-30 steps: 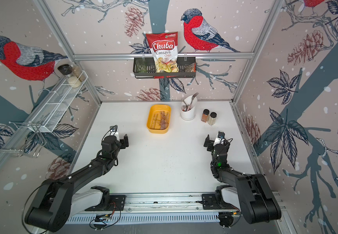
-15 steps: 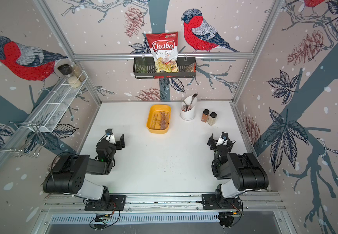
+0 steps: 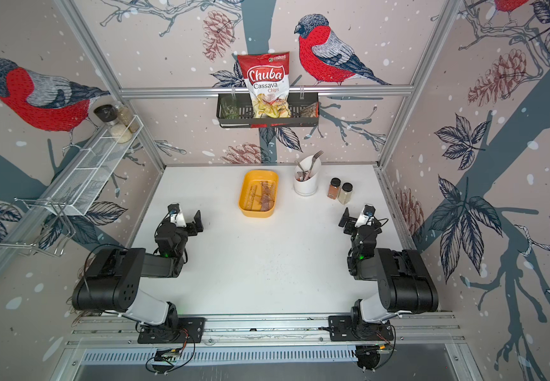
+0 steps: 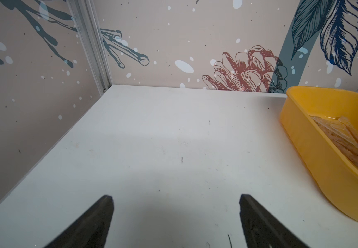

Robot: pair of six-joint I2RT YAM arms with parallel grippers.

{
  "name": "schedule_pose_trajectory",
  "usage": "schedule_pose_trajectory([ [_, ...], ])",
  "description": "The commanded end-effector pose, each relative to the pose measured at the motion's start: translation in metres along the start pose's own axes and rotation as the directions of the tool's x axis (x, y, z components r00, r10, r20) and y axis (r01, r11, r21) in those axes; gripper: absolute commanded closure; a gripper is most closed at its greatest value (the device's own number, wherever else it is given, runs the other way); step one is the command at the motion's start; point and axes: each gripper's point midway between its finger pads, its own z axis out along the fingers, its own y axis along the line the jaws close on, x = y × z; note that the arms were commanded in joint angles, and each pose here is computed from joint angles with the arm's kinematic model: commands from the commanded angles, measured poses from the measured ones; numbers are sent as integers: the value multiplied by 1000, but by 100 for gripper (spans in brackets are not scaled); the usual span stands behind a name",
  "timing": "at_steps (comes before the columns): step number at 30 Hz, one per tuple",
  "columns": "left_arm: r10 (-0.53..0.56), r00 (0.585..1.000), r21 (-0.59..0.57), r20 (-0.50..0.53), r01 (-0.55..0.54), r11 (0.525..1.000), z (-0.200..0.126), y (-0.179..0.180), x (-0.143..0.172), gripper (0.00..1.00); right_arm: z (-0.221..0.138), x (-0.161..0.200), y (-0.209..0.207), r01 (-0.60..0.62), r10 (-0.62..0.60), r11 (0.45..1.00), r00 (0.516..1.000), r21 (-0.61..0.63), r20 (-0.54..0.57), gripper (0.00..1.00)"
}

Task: Put the scattered rulers into the storage box
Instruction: Reset both arms

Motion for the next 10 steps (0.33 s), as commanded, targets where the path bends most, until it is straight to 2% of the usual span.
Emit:
schedule_pose_trajectory([
  [1,-11,1000,-23,21,11,1000,2,3,-6,5,1,-2,1,5,-5,1000,1000,1,4,0],
  [4,-12,1000,-24,20,12,1000,2,3,-6,5,12,6,9,28,-29,999,999,-32,-35,0],
  [10,-10,999,-20,37,11,1000,-3,2,-8,2,2,-2,6,13,-13,999,1000,-36,-3,0],
])
